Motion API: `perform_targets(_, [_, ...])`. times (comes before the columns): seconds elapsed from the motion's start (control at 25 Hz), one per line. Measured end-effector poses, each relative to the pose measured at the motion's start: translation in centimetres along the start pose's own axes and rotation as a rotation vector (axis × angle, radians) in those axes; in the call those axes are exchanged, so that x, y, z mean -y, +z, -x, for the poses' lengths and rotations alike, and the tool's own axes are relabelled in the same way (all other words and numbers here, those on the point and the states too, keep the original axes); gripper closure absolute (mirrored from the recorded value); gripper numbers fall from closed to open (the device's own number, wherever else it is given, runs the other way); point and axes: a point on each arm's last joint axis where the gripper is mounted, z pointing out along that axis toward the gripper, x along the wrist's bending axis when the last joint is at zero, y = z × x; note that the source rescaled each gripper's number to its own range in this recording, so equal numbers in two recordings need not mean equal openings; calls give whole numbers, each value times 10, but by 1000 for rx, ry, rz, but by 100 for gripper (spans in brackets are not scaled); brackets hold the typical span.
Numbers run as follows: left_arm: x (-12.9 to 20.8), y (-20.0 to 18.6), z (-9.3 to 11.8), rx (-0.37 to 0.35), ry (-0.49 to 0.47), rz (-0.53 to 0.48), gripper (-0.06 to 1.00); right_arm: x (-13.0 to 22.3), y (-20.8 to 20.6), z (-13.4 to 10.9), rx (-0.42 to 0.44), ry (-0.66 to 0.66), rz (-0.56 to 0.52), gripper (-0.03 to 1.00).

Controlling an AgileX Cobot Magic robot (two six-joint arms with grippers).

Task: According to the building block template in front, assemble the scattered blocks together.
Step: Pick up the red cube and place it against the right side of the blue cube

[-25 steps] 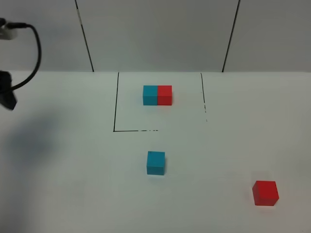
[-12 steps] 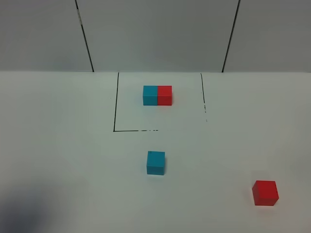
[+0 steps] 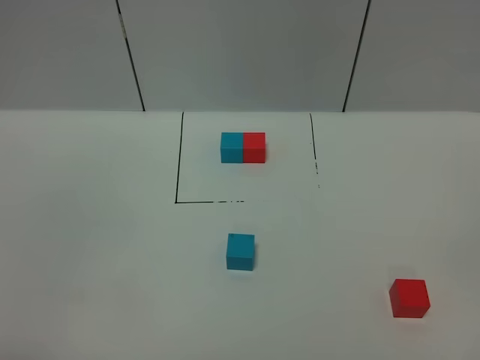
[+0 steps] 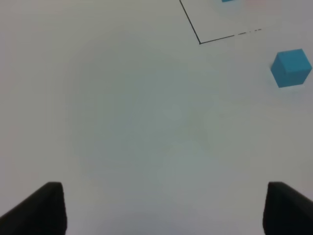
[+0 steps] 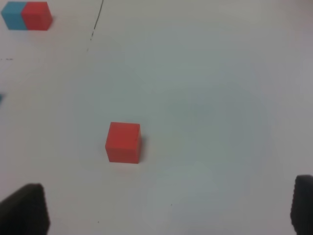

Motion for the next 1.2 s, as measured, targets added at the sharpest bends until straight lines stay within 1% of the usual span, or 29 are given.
perform_targets(0.2, [26,-2,5,-10,2,17,25,0,0,0,0,0,0,-3])
perform_targets(0.4, [44,-7,6,-56,6,34,25,0,0,0,0,0,0,-3])
perform_targets(0.64, [50,-8,-1,-142,-60,14,25,0,0,0,0,0,0,-3])
perform_targets(0.8, [57,2,-6,-171,-131,-22,25,0,0,0,0,0,0,-3])
perform_targets(0.92, [57,2,-7,-181,-152,-21,25,0,0,0,0,0,0,-3])
perform_targets(1.2, [57,2,-7,-182,-155,-16,25,0,0,0,0,0,0,-3])
